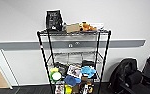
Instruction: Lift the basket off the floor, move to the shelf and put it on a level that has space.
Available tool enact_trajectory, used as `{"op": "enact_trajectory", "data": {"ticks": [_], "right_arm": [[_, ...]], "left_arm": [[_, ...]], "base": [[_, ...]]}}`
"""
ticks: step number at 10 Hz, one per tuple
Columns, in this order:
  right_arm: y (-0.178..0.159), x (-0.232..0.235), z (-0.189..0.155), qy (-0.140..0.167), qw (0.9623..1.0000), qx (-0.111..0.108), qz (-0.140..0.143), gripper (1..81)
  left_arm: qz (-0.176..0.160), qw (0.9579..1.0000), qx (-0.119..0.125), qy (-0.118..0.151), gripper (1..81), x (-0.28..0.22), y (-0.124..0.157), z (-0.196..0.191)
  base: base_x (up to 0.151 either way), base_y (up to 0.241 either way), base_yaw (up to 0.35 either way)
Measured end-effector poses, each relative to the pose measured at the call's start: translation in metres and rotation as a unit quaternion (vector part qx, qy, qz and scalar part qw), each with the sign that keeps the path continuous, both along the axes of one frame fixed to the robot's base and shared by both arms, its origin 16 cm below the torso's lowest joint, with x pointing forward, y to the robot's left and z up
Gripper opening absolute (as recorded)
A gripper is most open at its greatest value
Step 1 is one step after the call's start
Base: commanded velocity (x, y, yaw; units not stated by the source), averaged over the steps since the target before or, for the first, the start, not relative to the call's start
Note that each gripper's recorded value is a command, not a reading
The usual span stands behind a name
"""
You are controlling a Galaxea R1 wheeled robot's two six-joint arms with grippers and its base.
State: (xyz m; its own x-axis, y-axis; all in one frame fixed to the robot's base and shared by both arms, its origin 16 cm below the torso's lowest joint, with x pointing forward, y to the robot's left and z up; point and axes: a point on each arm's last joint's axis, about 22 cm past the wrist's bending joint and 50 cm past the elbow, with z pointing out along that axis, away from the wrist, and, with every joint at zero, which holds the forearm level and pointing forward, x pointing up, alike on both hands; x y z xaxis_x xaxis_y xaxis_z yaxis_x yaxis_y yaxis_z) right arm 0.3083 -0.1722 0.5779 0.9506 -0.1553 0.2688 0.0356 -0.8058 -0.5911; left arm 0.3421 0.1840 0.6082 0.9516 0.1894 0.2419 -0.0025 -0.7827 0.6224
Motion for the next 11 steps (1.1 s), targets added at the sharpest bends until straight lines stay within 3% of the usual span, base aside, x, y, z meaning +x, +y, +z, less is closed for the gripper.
{"op": "enact_trajectory", "data": {"ticks": [11], "right_arm": [[-0.0003,0.0000,0.0000,0.000,1.0000,0.000,0.000,1.0]], "left_arm": [[0.000,1.0000,0.000,0.000,1.0,0.0002,0.0006,0.0001]], "base": [[0.121,0.000,0.000]]}}
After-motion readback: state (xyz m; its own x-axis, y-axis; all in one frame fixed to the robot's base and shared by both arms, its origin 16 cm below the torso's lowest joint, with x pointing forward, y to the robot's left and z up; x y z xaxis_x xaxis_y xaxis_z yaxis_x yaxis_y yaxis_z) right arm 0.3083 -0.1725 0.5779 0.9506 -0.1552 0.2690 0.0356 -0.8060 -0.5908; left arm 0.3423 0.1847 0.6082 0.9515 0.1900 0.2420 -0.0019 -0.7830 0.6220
